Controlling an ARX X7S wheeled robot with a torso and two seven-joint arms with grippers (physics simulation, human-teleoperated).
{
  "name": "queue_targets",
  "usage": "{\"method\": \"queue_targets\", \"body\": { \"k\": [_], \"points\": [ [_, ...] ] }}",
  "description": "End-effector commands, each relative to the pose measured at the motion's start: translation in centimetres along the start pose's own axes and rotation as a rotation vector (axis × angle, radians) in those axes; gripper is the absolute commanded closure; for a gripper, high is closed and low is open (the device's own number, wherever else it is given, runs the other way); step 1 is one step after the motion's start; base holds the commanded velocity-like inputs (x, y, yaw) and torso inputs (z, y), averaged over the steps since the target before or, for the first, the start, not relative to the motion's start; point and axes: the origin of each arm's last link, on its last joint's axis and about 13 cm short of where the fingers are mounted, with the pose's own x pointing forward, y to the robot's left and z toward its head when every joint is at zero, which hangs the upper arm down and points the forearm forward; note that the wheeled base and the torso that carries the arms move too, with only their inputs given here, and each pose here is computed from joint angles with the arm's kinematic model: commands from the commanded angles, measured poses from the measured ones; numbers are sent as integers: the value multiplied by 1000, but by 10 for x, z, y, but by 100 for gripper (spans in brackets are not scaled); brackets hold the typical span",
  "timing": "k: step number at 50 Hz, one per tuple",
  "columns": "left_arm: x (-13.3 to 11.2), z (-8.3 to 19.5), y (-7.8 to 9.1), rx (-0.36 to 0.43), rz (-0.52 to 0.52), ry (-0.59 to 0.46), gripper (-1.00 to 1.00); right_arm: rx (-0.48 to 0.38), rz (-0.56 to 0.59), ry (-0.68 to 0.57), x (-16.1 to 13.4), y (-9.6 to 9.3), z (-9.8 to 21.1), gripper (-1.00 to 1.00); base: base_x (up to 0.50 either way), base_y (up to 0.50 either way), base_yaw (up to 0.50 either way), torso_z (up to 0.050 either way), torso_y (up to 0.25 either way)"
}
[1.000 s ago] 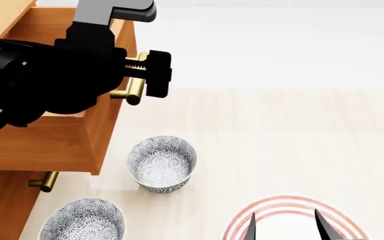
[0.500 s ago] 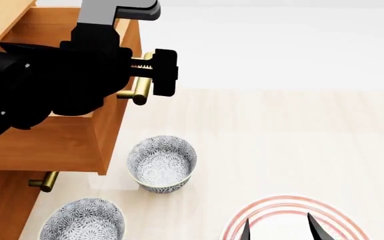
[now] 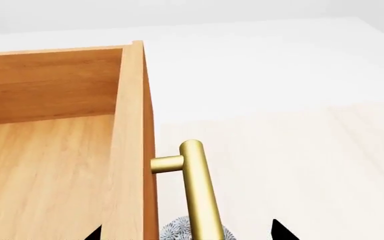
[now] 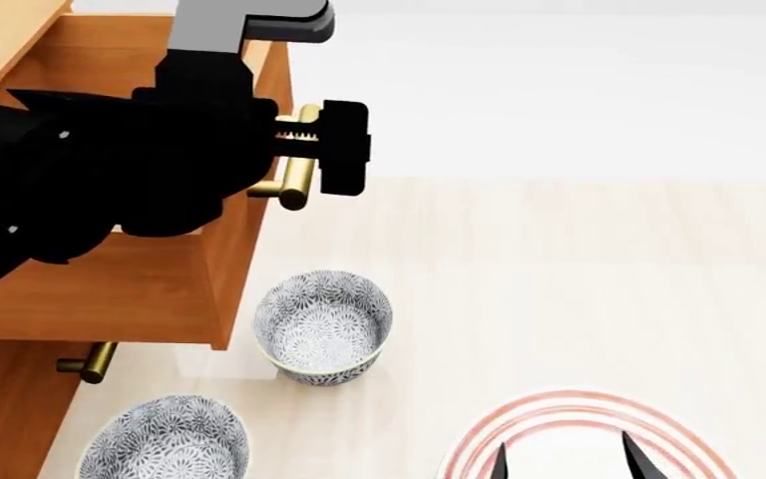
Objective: Open the top drawer of the cabinet.
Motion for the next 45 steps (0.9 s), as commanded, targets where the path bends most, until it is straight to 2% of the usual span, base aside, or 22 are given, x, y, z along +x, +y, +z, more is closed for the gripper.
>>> {"method": "queue_targets", "body": {
  "k": [1,30,45],
  "points": [
    [-52,-39,-91,13,-608,218,-100,-6,-6,8,0,-1,-3,-100,0,0,0,0,0],
    [-77,-31,-105,40,-669,197,-100,-12,-3,3,-5,-3,-3,-100,-8,0,0,0,2],
    [-80,-30,-107,52,-670,182,-100,-13,1,0,-8,-3,-2,-100,-6,-1,0,0,4]
  ]
}}
